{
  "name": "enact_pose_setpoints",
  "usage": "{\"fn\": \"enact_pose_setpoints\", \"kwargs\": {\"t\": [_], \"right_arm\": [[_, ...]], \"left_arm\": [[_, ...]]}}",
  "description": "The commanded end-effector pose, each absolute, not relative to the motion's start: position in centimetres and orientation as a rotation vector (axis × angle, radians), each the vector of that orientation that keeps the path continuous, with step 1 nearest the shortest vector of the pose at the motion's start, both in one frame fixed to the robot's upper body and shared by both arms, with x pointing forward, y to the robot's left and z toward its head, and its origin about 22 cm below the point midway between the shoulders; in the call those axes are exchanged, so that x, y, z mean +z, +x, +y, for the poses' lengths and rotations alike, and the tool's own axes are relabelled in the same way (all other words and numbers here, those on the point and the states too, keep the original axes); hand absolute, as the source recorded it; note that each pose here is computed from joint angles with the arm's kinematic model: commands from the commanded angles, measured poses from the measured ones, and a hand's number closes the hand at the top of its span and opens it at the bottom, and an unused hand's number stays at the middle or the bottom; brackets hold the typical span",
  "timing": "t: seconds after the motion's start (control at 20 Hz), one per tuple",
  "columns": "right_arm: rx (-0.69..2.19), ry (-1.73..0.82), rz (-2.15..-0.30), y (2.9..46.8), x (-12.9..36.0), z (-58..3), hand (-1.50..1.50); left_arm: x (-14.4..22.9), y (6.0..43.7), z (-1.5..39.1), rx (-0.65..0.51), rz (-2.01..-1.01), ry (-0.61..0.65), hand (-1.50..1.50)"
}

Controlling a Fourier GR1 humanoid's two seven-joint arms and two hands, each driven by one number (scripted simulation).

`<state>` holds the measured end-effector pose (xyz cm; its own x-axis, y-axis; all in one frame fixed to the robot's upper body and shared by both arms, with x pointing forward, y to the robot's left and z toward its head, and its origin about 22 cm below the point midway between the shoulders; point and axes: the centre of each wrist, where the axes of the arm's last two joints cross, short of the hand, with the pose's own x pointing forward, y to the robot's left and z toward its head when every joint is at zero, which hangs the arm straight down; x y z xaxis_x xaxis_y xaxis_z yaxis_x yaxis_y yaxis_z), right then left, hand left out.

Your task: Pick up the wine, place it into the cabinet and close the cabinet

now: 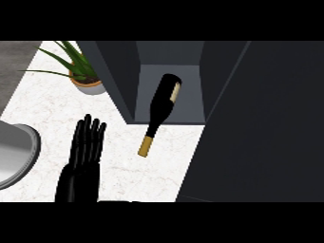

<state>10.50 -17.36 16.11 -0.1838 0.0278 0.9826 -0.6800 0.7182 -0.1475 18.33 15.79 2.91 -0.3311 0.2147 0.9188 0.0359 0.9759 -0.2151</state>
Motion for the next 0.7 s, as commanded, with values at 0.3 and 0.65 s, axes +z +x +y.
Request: {"fn": "enact_pose_setpoints", "kwargs": {"t": [0.3, 0.65], "right_arm": [[0.768, 0.695, -1.721, 8.0, 19.6, -15.0, 1.50], [0.754, 0.800, -1.637, 9.2, 19.3, -11.1, 1.50]], "left_arm": [[4.2, 14.5, 21.5, 0.178, -1.916, -0.137, -1.50], [4.7, 13.9, 25.1, 0.216, -1.917, -0.139, -1.50]]}}
